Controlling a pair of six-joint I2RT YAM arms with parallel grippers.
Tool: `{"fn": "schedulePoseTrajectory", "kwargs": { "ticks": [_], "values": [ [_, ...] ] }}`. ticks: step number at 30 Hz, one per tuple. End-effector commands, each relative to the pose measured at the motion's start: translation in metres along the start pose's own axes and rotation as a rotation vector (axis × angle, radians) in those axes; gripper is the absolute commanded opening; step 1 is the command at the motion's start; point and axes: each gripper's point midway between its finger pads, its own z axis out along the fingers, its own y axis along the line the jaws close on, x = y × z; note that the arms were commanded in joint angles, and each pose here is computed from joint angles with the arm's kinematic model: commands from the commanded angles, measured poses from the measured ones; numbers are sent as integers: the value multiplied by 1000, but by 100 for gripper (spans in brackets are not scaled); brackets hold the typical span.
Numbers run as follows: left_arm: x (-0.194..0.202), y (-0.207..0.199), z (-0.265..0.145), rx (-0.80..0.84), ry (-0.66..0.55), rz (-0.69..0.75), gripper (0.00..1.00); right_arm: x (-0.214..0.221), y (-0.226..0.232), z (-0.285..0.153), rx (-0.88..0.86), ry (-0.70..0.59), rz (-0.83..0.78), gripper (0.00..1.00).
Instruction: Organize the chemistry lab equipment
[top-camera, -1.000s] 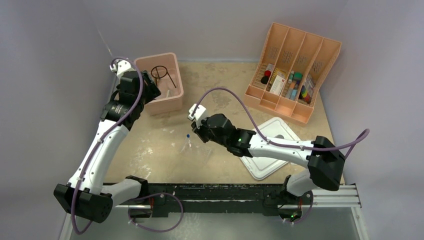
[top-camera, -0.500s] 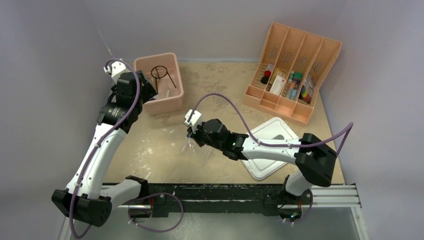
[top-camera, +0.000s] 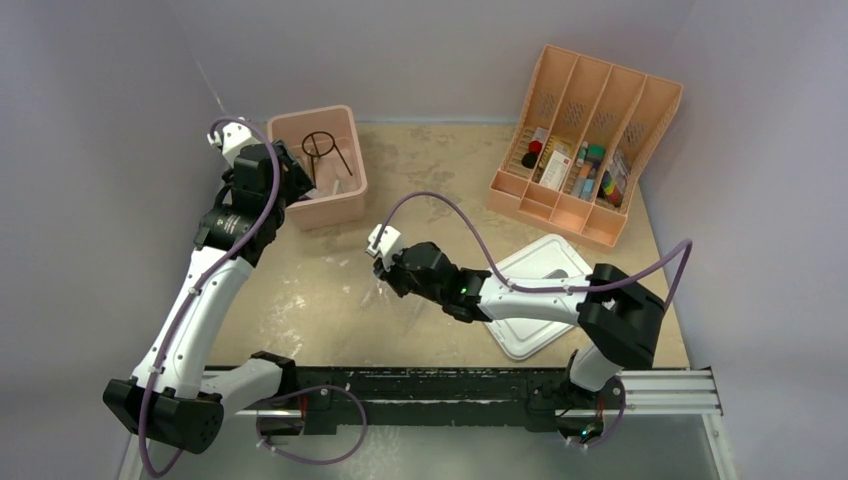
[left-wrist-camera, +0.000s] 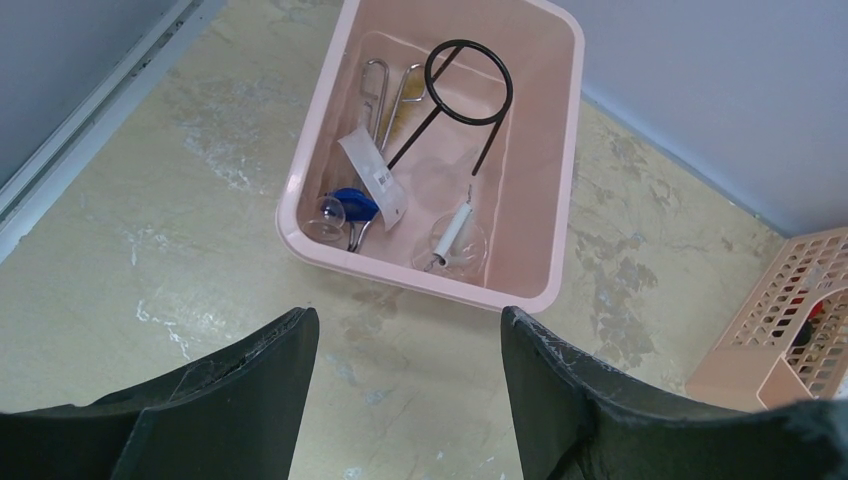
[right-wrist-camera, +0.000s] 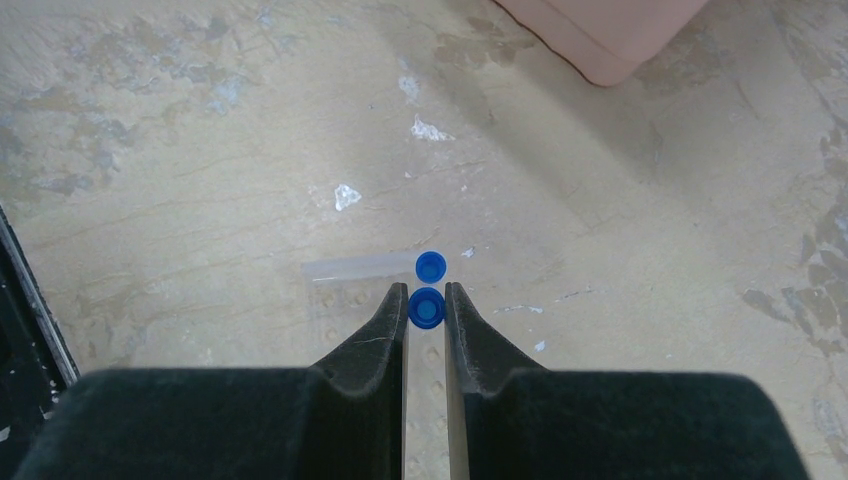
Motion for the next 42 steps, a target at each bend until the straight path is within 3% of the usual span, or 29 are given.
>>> {"fn": "schedulePoseTrajectory", "kwargs": {
  "ticks": [1,24,42],
  "values": [
    [-18,-7,-5,33,-60,-26,66,-10,-2,2,18,-48,-10,6],
    [-13,-5,-2,29,-51,-16,66,13,-3,12,40,-13,-19,12],
    [-9,-6,-1,32,-39,-11,66,21,3,11,26,35,72,33]
  ]
}}
